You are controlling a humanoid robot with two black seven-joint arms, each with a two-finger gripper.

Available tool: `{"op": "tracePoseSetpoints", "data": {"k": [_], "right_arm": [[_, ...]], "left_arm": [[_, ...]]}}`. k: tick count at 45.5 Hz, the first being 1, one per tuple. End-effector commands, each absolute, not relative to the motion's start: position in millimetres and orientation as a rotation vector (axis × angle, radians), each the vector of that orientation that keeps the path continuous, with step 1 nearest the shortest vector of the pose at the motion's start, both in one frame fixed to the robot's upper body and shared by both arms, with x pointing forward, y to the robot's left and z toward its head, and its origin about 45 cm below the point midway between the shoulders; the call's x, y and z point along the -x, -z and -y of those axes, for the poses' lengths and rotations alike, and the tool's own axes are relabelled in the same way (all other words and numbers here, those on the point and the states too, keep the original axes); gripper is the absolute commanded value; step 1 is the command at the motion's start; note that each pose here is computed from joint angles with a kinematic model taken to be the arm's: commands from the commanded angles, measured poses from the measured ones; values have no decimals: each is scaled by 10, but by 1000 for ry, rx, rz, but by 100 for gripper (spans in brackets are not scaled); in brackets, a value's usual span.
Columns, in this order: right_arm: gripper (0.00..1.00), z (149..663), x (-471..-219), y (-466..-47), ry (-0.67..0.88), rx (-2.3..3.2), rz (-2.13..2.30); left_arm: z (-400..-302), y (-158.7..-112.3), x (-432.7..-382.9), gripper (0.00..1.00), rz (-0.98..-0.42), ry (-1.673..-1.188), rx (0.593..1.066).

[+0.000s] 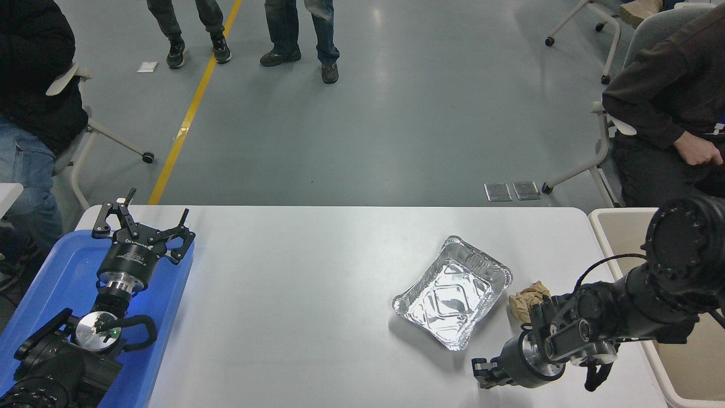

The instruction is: Pick up foil plate and place in dustbin

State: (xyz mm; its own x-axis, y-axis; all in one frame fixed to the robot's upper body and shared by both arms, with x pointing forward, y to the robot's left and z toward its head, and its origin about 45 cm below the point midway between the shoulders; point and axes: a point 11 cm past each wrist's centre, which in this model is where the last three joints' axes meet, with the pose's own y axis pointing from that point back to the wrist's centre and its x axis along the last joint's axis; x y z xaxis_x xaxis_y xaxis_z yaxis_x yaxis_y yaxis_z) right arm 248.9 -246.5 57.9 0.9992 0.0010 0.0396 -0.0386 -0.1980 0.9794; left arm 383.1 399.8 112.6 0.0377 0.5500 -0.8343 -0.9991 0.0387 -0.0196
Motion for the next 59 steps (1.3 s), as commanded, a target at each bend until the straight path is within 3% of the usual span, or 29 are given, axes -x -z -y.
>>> {"op": "tracePoseSetpoints", "data": {"k": [1,15,25,31,32,33,34,51,59], "right_arm": [[7,2472,-2490,-579,-35,-1764,25],[11,2529,-2558,-657,-43,-1748,31],[16,2947,-2786,-1221,-49,-1663,98],[47,3137,-2937,-1820,-60,-1628,166],[63,3151,-2975,-1930,-65,-1623,177],[97,3161,-3003,-2036,-68,-1621,186],[100,3161,-3029,-2148,-69,-1619,191],[100,2746,-3259,-4079,-122,-1681,145],[100,2531,-3520,-4723,-365,-1628,205]], "left_arm": [[-3999,-1127,-3831,99,-765,-1386,764],[-4000,-1128,-3831,99,-766,-1387,766],[-3998,-1126,-3831,99,-766,-1386,764],[-3997,-1126,-3831,99,-766,-1386,763],[-3997,-1126,-3831,99,-766,-1386,763],[-3998,-1126,-3831,99,-766,-1386,764],[-3998,-1126,-3831,99,-766,-1386,764],[-4008,-1131,-3831,99,-764,-1388,765],[-3991,-1139,-3843,99,-764,-1381,758]]}}
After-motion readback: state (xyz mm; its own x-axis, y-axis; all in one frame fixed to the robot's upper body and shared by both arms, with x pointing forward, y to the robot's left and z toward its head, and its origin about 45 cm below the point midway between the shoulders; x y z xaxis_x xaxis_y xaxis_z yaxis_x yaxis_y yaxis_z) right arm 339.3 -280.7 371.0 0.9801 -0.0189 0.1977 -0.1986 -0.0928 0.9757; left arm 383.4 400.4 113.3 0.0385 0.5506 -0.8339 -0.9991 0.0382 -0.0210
